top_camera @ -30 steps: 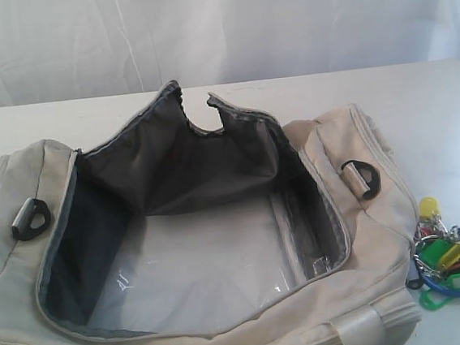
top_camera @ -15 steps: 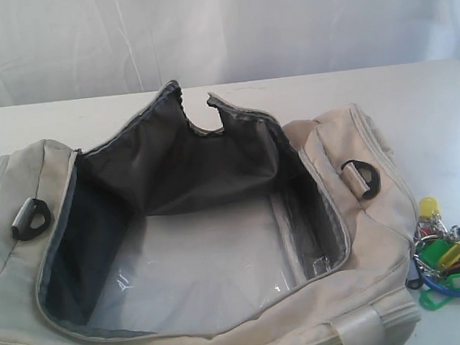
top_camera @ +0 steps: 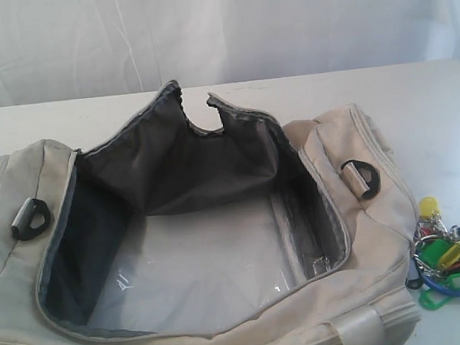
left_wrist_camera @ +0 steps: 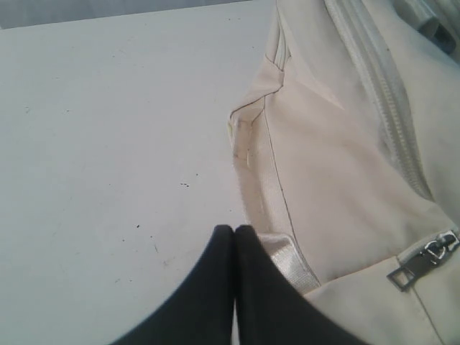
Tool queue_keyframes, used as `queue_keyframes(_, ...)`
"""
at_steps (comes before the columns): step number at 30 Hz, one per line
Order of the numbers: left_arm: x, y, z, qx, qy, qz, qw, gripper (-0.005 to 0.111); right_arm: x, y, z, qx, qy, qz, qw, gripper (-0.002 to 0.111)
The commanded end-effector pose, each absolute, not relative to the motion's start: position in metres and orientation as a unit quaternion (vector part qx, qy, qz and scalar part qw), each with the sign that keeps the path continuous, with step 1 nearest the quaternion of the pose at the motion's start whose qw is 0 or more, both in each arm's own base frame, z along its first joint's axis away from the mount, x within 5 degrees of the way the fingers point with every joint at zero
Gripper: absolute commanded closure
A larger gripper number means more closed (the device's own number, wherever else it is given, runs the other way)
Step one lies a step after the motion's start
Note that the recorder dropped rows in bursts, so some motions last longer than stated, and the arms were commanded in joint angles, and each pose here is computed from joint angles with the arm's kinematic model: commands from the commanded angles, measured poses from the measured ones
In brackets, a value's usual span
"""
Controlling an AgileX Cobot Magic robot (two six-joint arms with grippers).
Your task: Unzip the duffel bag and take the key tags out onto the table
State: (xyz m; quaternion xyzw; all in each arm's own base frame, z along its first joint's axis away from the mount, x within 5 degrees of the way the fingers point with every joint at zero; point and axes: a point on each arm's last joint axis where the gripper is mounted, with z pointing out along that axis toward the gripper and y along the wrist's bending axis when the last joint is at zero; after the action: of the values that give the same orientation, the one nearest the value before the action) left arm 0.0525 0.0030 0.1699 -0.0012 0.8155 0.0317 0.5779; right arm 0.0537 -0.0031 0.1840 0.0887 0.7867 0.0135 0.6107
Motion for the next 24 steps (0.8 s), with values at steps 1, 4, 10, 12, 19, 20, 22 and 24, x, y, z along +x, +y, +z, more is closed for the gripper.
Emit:
queue_keyframes(1, 0.0523, 0.0029, 0.1683, -0.006, 0.816, 0.028, 0.577, 0.107, 0.0534, -0.0039, 0.182, 0.09, 0.787, 0.007, 0.61, 0.108)
queue_keyframes(4, 0.0523, 0.0029, 0.1683, -0.006, 0.816, 0.028, 0.577, 0.107, 0.0534, -0.0032, 0.182, 0.079, 0.788, 0.007, 0.61, 0.108)
queue_keyframes(10, 0.0523, 0.0029, 0.1683, -0.006, 0.816, 0.028, 0.577, 0.107, 0.0531, -0.0065, 0.1823, 0.047, 0.79, -0.04, 0.61, 0.108)
queue_keyframes(12, 0.0523, 0.0029, 0.1683, -0.006, 0.816, 0.028, 0.577, 0.107, 0.0531, -0.0065, 0.1823, 0.047, 0.79, -0.04, 0.61, 0.108)
queue_keyframes(19, 0.0523, 0.0029, 0.1683, -0.006, 0.816, 0.028, 0.577, 0.107, 0.0531, -0.0065, 0.1823, 0.047, 0.79, -0.04, 0.61, 0.108)
queue_keyframes(20, 0.0523, 0.0029, 0.1683, -0.006, 0.816, 0.028, 0.577, 0.107, 0.0531, -0.0065, 0.1823, 0.047, 0.79, -0.04, 0.61, 0.108)
queue_keyframes(22, 0.0523, 0.0029, 0.1683, -0.006, 0.816, 0.028, 0.577, 0.107, 0.0531, -0.0067, 0.1823, 0.045, 0.79, -0.042, 0.61, 0.108)
queue_keyframes(24, 0.0523, 0.0029, 0.1683, -0.006, 0.816, 0.028, 0.577, 0.107, 0.0531, -0.0067, 0.1823, 0.045, 0.79, -0.042, 0.61, 0.108)
